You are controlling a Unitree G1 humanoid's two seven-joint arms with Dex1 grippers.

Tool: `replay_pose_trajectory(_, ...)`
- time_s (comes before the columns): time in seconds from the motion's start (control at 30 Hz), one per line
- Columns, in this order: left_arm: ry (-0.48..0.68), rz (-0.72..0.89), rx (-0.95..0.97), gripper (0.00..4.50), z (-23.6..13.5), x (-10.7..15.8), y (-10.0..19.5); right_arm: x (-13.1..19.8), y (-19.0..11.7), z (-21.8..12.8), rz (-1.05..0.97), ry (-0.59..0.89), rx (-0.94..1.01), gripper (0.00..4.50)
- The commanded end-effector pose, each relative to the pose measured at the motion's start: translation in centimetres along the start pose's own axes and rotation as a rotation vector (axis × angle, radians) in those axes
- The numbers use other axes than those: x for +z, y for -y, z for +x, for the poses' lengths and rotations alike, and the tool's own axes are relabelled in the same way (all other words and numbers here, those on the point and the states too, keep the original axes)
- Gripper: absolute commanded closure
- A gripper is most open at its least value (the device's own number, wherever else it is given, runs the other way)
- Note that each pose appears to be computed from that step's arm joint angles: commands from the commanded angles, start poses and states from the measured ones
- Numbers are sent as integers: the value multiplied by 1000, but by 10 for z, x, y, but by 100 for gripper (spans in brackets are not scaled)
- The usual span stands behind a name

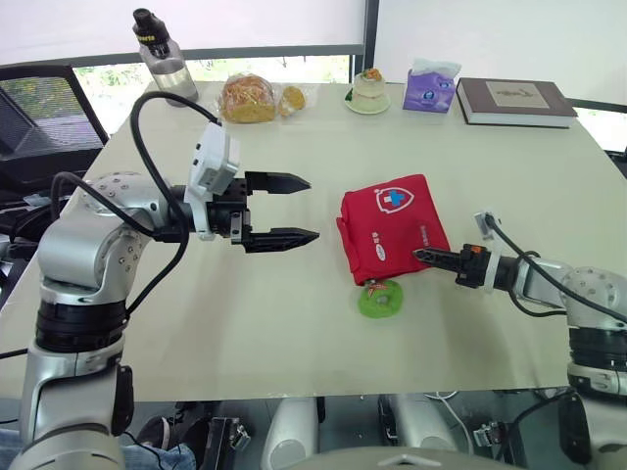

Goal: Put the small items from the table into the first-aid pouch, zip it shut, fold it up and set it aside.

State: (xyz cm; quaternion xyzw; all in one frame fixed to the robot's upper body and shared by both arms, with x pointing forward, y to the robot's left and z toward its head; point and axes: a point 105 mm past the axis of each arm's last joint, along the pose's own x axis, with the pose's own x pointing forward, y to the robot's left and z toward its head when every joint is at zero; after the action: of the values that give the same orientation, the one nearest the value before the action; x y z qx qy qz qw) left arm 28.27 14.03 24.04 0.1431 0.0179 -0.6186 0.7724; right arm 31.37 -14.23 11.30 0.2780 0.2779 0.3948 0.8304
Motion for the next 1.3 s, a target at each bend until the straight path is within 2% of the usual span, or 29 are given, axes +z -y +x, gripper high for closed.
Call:
replay_pose_trajectory(0.03, 23, 59, -3, 0, 2, 13, -1, 31, -7, -7, -18, 156, -4, 447)
replay_pose_trajectory(0.17, 64, 87, 45, 0, 8, 22, -11, 63, 1, -10, 28, 365, -88, 447)
replay_pose_trajectory(0.47, 164, 70, 83, 0, 17, 45, -19, 120, 52, -47, 170, 857, -415, 447)
replay_pose_trajectory(0.63, 187, 13, 146, 0, 22, 48, -29, 143, 81, -75, 361, 1167, -633, 447)
replay_pose_trajectory(0.7, 211, -31, 147, 0, 32, 46, -27, 142, 91, -72, 485, 1240, -677, 447)
replay_pose_trajectory(0.8, 219, -39, 129, 0, 41, 44, -19, 135, 94, -49, 590, 1204, -648, 447)
replay_pose_trajectory(0.83, 221, -43, 131, 0, 41, 44, -19, 134, 91, -41, 586, 1178, -616, 386)
replay_pose_trajectory(0.93, 222, -50, 149, 0, 39, 42, -20, 126, 81, -21, 581, 1068, -541, 317)
replay_pose_trajectory(0.97, 220, -51, 157, 0, 38, 41, -21, 121, 79, -16, 575, 1024, -522, 258)
replay_pose_trajectory(1.0, 218, -51, 163, 0, 37, 40, -22, 116, 77, -14, 561, 987, -514, 242)
replay_pose_trajectory(1.07, 212, -52, 174, 0, 35, 38, -22, 105, 76, -16, 518, 922, -522, 150)
replay_pose_trajectory(1.2, 201, -61, 200, 0, 29, 29, -22, 80, 62, -19, 342, 738, -512, 9)
replay_pose_trajectory(1.3, 184, -78, 230, 0, 27, 19, -19, 65, 39, -21, 137, 613, -461, 9)
